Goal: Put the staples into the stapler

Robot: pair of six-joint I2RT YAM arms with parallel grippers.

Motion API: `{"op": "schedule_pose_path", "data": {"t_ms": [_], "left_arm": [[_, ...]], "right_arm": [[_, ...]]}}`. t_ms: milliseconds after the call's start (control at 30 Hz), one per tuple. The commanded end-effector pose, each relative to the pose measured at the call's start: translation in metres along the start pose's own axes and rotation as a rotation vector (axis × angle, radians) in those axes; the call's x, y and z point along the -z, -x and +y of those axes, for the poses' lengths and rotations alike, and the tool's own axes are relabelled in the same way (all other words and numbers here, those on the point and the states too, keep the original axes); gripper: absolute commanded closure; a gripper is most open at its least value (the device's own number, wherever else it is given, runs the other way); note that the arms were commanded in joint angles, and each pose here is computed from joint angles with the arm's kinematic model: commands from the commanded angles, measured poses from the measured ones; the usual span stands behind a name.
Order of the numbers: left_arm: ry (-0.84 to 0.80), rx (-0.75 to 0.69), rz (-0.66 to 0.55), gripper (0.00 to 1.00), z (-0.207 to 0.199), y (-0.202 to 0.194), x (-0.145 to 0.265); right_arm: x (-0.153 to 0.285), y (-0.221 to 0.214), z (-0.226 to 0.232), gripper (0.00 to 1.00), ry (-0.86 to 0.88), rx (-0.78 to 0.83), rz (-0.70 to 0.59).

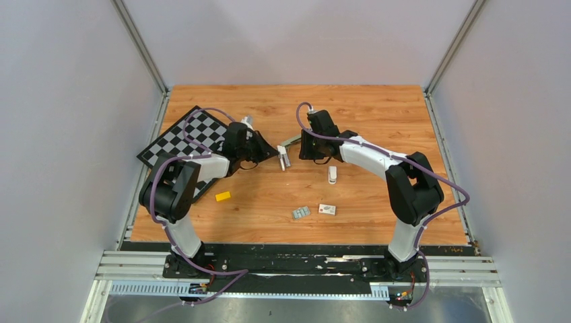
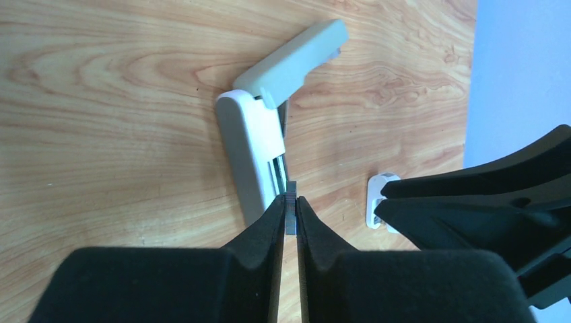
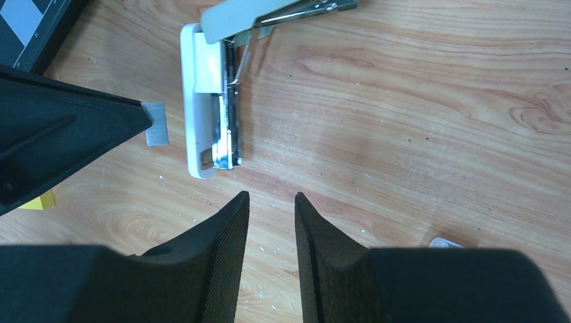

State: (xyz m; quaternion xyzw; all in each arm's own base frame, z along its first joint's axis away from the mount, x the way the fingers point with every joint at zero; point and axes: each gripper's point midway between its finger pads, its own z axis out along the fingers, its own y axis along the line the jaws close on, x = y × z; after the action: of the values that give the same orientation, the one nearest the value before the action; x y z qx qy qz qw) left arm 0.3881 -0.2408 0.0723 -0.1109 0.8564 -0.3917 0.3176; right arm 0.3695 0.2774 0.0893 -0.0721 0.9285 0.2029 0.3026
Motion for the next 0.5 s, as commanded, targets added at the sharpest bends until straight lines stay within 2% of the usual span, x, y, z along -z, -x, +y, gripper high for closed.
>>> {"op": "schedule_pose_path", "data": {"t_ms": [0,233,367,467], "left_arm": [[-0.064,-0.014,-0.036,0.87,-0.017,0.012,0.008],[-0.101,-0.039,-0.041,0.87,-0.028,0.014,0.015],[-0.155,-0.043,-0.017,0.86,-0.038,0.008,0.021],[-0.196,-0.048,-0.003,0.86,-0.046,0.003,0.025]], "right_arm": [[-0.001,-0.002,-0.007,0.66,-0.007,0.003,0.008],[-0.002,0.000,-0.005,0.66,0.007,0.000,0.004],[0.001,0.004,0.003,0.65,0.119,-0.029,-0.020],[0.015,0.007,-0.005,0.64,0.134,-0.042,-0.058]]}}
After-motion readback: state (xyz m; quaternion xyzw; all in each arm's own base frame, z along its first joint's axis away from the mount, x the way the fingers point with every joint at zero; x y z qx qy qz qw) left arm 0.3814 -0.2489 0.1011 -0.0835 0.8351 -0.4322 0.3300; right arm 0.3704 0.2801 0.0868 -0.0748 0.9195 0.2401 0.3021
